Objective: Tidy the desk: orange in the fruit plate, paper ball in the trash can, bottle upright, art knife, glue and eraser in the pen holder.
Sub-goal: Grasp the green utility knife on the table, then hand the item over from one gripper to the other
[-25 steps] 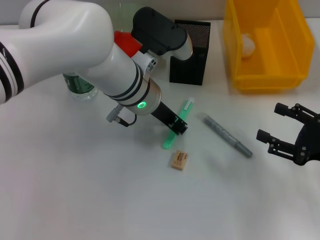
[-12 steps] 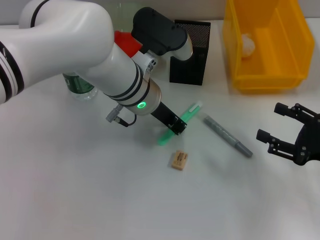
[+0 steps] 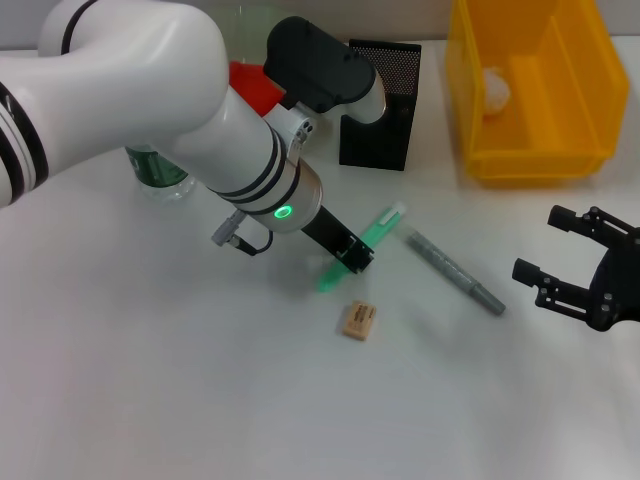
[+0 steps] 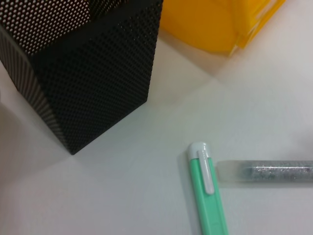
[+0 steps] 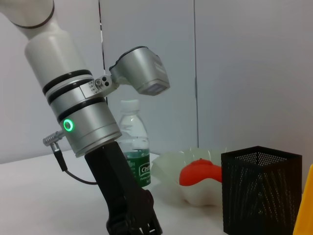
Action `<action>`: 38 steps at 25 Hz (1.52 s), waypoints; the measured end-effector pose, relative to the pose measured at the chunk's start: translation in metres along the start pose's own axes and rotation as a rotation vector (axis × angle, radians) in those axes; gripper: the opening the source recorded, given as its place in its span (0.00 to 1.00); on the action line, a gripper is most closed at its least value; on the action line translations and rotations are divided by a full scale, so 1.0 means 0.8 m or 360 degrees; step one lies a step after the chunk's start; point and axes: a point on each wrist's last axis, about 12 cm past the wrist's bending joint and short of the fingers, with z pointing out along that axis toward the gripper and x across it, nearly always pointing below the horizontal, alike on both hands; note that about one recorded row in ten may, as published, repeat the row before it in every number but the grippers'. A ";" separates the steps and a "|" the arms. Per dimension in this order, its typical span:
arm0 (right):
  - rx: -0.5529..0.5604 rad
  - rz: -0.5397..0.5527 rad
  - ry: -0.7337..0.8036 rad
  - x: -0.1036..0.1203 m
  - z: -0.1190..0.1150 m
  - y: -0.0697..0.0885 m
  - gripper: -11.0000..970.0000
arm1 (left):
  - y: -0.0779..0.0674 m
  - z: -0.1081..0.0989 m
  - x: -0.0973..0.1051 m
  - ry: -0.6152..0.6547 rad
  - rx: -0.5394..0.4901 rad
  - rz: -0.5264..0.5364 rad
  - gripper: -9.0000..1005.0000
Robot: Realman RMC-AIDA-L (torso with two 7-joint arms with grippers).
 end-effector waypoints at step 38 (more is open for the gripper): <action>0.0001 0.0014 -0.0028 0.000 -0.005 0.003 0.83 | -0.004 -0.003 0.000 0.0002 0.0010 0.0026 0.20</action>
